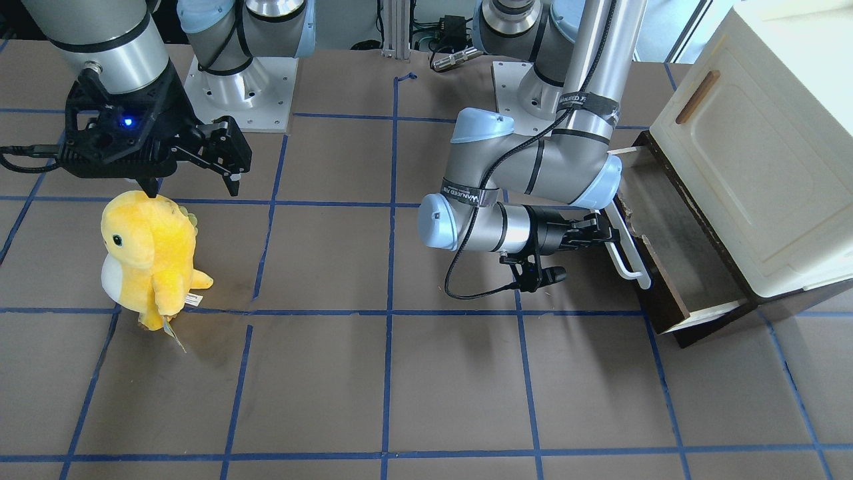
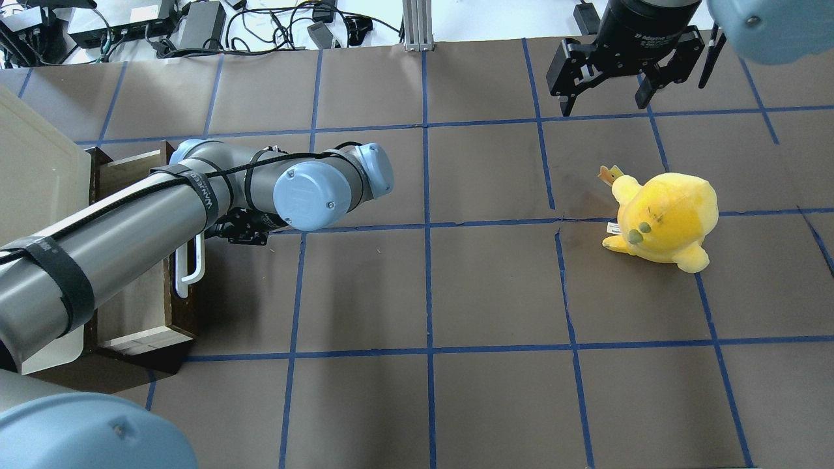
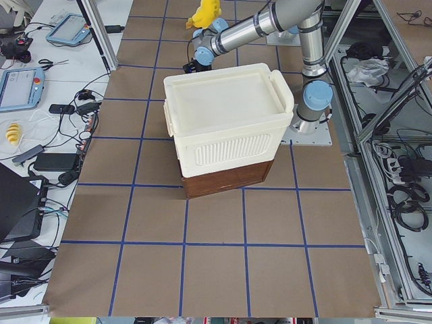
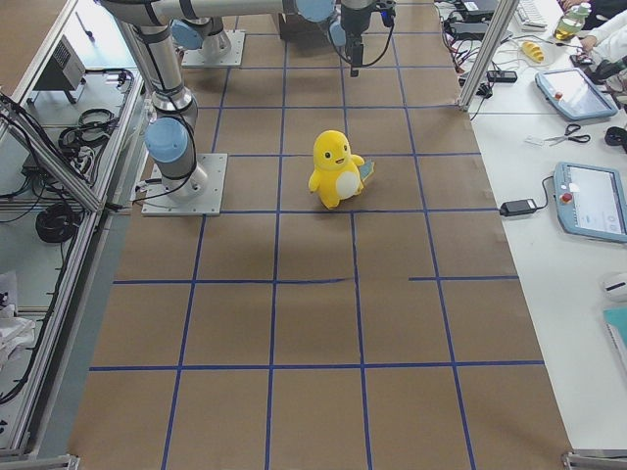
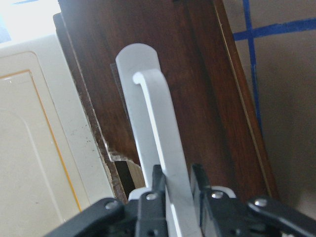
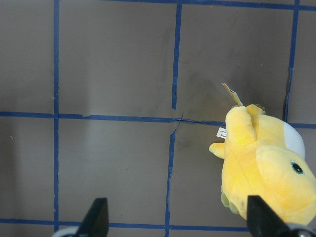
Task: Pull drawer sideways
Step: 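Keep pulling the drawer outward with the left gripper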
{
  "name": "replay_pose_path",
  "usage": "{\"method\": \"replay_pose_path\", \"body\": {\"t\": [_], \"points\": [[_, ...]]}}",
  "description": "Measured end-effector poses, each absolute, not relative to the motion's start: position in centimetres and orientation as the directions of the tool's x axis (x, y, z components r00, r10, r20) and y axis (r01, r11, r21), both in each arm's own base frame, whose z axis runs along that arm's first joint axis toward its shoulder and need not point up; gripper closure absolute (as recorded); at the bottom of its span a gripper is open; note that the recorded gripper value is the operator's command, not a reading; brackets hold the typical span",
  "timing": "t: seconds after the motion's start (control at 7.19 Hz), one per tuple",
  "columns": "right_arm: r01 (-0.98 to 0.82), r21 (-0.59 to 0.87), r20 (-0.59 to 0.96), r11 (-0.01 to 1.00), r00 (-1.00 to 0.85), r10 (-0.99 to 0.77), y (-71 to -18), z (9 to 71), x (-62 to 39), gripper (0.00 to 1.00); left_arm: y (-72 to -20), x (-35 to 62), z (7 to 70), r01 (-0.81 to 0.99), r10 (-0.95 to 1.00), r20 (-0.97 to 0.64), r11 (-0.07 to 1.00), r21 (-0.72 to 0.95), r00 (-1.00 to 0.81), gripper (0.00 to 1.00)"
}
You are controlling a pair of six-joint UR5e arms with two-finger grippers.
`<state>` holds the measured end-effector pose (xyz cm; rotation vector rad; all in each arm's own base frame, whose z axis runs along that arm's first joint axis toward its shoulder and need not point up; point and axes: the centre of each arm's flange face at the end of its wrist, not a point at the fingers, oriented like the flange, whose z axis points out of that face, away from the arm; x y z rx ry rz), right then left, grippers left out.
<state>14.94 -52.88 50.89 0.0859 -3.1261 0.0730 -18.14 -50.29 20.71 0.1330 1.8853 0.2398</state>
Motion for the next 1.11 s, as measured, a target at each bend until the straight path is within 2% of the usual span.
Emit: {"method": "replay_pose_path", "body": {"t": [1.11], "points": [[-0.055, -0.046, 0.015, 0.997, -0.998, -0.055, -52.9, 50.9, 14.9, 0.0, -49.9, -20.2, 20.7, 0.018, 0.234, -0.92, 0.971, 0.24, -0.314, 0.86]]}}
